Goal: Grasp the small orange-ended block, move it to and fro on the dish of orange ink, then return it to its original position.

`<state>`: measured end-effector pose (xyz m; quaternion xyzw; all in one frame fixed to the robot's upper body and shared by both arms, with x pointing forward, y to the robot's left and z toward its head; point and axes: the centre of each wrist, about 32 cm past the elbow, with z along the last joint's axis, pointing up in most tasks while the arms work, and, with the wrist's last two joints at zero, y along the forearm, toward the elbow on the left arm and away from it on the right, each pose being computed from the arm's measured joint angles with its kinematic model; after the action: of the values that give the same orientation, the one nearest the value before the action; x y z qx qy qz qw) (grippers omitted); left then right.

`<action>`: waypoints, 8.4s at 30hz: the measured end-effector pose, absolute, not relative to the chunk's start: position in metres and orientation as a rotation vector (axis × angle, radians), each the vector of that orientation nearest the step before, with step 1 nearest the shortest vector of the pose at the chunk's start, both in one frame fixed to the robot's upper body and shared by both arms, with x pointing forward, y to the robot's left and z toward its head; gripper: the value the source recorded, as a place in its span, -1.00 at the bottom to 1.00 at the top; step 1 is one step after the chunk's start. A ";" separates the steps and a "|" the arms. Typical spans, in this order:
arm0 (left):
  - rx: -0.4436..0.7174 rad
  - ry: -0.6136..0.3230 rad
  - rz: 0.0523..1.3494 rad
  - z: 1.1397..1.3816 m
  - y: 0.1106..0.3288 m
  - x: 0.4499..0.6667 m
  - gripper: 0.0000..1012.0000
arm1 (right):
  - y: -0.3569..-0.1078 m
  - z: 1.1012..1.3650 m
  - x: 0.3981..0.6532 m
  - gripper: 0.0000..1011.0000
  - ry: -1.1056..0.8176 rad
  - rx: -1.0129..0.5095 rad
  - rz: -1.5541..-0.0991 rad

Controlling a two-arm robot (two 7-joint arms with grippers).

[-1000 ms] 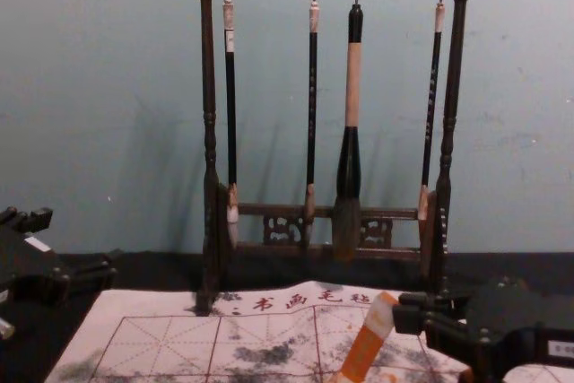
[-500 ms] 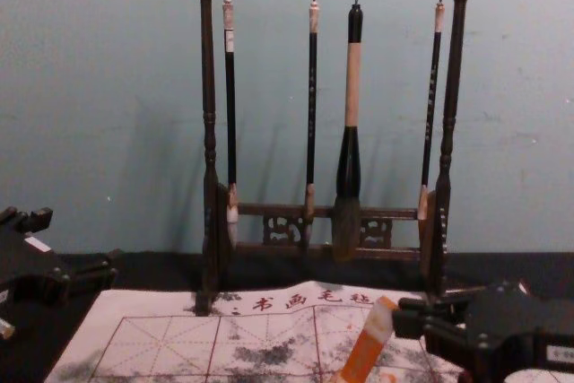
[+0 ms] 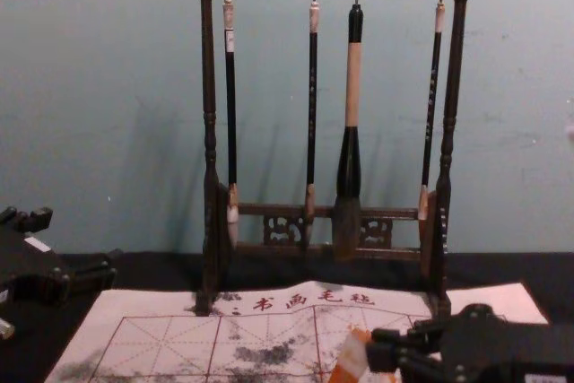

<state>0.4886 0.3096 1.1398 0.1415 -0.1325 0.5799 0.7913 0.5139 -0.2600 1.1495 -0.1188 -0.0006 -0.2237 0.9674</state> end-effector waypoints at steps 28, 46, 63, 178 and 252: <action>0.304 -0.285 1.248 1.140 0.310 0.489 0.98 | -0.246 1.143 0.527 -0.88 0.005 -0.264 -0.417; 0.304 -0.285 1.248 1.140 0.310 0.489 0.98 | -0.255 1.146 0.530 -0.88 0.006 -0.270 -0.473; 0.304 -0.285 1.248 1.140 0.310 0.489 0.98 | -0.273 1.150 0.509 -0.88 0.028 -0.272 -0.494; 0.304 -0.285 1.248 1.140 0.310 0.489 0.98 | -0.261 1.155 0.526 -0.88 0.049 -0.279 -0.496; 0.304 -0.285 1.248 1.140 0.310 0.489 0.98 | -0.269 1.164 0.511 -0.88 0.046 -0.271 -0.513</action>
<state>0.4886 0.3097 1.1398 0.1415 -0.1325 0.5799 0.7913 0.5107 -0.2690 1.1644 -0.1336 0.0227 -0.2528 0.9580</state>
